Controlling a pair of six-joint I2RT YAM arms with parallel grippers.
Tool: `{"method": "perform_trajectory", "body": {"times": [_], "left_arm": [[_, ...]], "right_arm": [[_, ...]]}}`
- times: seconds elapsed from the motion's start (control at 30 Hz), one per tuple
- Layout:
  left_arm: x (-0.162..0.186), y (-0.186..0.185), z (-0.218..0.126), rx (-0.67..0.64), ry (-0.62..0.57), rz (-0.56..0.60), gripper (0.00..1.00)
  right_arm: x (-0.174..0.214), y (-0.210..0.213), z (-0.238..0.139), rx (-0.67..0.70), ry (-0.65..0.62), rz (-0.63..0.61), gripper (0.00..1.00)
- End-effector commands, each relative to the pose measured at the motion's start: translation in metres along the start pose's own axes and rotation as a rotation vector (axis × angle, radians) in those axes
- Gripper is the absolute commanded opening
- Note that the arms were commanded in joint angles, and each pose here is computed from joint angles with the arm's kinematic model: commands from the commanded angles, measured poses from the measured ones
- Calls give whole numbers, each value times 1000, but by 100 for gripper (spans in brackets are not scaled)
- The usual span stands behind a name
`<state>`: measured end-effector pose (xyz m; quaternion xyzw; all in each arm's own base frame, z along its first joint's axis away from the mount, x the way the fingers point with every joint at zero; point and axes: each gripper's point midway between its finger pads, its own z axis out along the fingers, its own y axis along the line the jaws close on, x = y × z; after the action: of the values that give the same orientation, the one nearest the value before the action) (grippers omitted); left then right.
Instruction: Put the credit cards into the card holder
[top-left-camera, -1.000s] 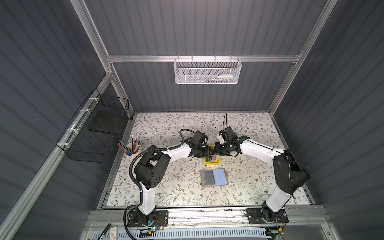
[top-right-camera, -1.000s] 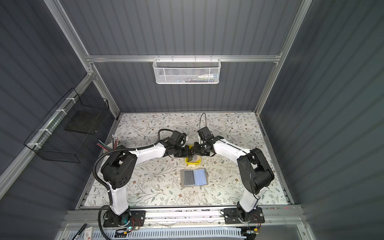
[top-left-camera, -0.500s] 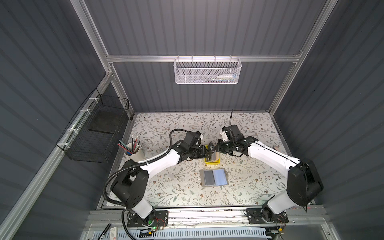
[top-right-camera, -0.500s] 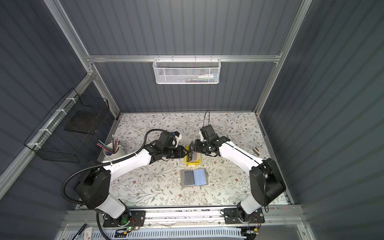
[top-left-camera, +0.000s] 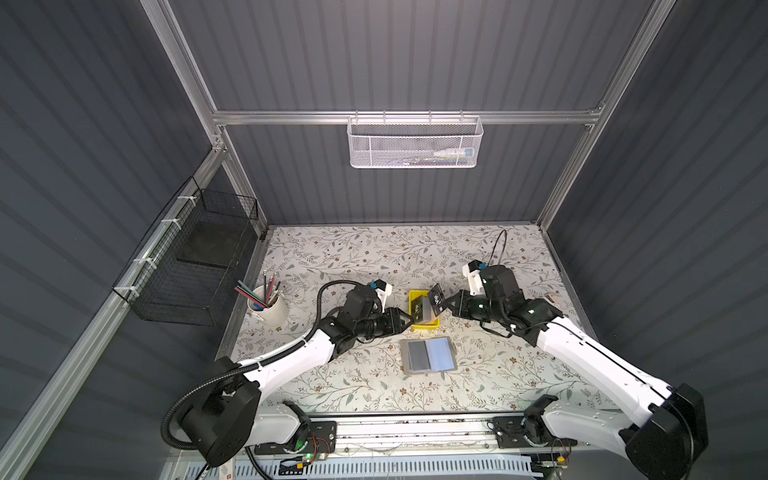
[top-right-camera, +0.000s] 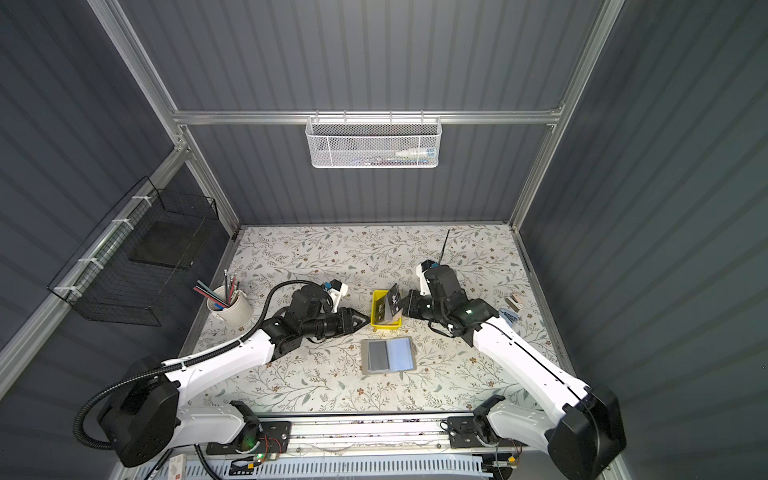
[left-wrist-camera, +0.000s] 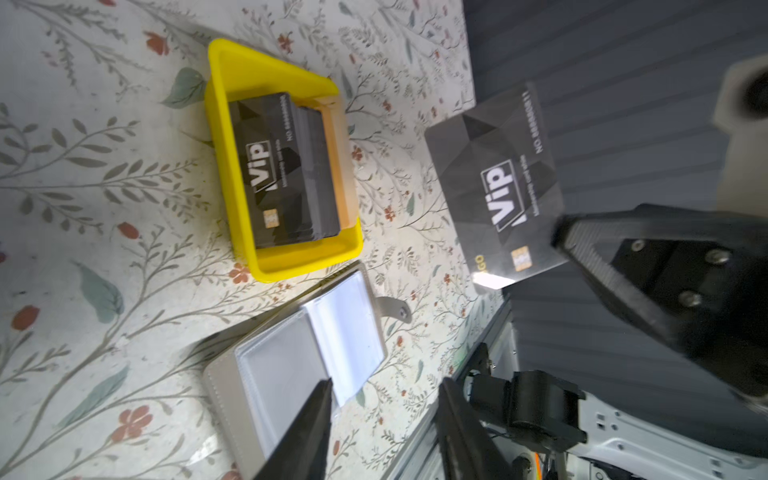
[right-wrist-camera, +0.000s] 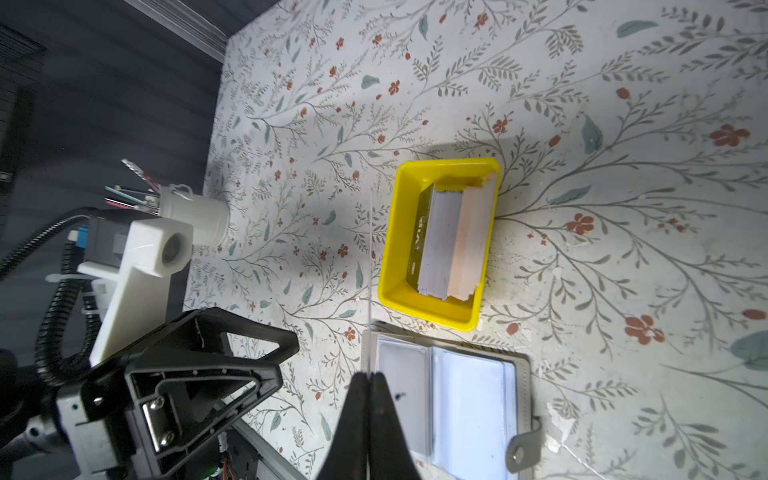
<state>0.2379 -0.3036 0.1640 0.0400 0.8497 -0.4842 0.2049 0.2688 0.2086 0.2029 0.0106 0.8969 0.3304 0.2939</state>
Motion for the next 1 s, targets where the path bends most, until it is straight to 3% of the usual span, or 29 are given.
{"method": "perform_trajectory", "body": {"times": [0.0, 0.13, 0.23, 0.43, 0.97], "left_arm": [[-3, -21, -9, 148, -48, -32, 44], [-3, -32, -15, 221, -66, -33, 44], [-5, -53, -22, 350, -86, -23, 43], [3, -69, -20, 441, -68, -10, 42], [18, -102, -15, 551, -39, 8, 35]], "right_arm": [[9, 7, -18, -63, -18, 19, 5], [13, 23, -38, -182, -67, 22, 5], [15, 27, -51, -233, -104, 38, 5], [25, 45, -68, -407, -120, 73, 4], [31, 53, -72, -558, -152, 125, 4]]}}
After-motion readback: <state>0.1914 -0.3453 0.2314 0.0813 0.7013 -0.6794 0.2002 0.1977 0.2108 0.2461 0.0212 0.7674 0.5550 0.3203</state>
